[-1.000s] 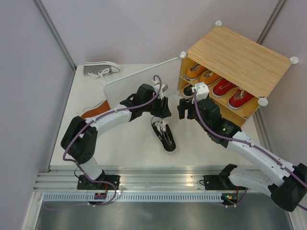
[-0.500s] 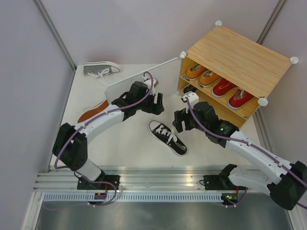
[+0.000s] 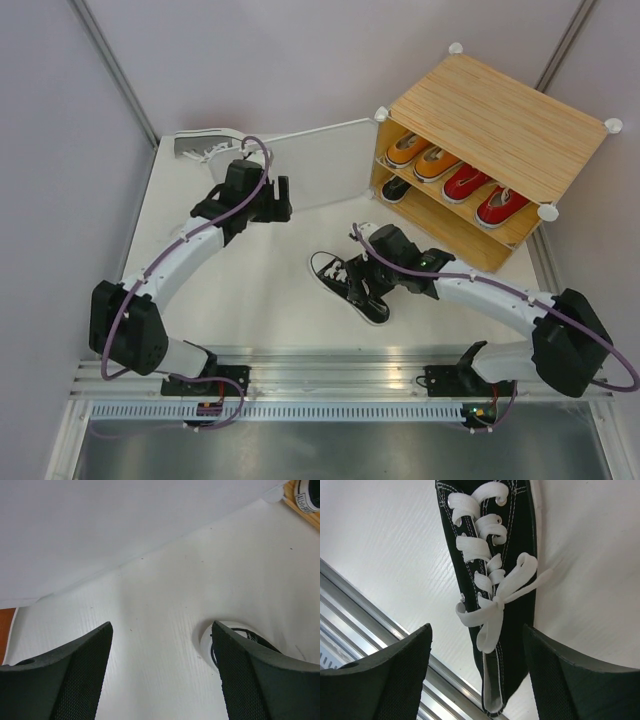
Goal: Place and organize the shoes in the shoe cabinet
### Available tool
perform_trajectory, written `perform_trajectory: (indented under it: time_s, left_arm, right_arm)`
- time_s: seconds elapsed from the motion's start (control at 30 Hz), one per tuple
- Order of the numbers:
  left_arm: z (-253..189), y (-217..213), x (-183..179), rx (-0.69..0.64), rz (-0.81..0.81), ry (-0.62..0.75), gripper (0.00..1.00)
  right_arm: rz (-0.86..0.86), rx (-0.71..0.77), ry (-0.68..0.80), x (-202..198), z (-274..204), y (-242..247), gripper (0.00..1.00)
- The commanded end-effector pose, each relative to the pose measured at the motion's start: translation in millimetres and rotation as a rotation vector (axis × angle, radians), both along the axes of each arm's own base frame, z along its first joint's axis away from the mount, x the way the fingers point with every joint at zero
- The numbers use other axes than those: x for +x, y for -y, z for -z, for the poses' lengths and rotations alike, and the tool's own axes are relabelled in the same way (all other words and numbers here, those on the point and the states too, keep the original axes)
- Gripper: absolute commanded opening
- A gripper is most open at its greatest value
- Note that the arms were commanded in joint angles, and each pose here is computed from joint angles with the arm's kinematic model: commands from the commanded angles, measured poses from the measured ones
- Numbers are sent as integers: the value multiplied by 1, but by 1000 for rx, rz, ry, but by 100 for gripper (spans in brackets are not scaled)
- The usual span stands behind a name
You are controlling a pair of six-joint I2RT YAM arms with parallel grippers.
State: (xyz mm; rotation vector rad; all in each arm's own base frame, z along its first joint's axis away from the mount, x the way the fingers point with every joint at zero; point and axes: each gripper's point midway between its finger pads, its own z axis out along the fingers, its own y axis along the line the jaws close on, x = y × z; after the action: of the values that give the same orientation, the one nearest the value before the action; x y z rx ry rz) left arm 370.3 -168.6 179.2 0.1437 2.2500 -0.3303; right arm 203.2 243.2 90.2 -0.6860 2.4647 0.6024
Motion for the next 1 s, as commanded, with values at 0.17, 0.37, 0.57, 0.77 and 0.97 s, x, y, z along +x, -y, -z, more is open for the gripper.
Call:
perform_trajectory:
  time_s: [0.17, 0.37, 0.57, 0.77, 0.97]
  left_arm:
    - [-10, -32, 1, 32, -86, 51, 83]
    - [-12, -32, 0, 29, -85, 60, 83]
    - [-14, -31, 0, 23, -79, 63, 83]
    - [-14, -29, 0, 14, -74, 61, 83]
    - [-13, -28, 0, 8, -72, 55, 83]
  right_arm:
    - [106, 29, 61, 30, 19, -24, 68]
    - [192, 5, 92, 45, 17, -19, 28]
    - [414, 13, 128, 49, -10, 9, 1]
    - [854, 73, 225, 69, -32, 58, 1]
    - [1103, 112, 184, 81, -14, 65, 1]
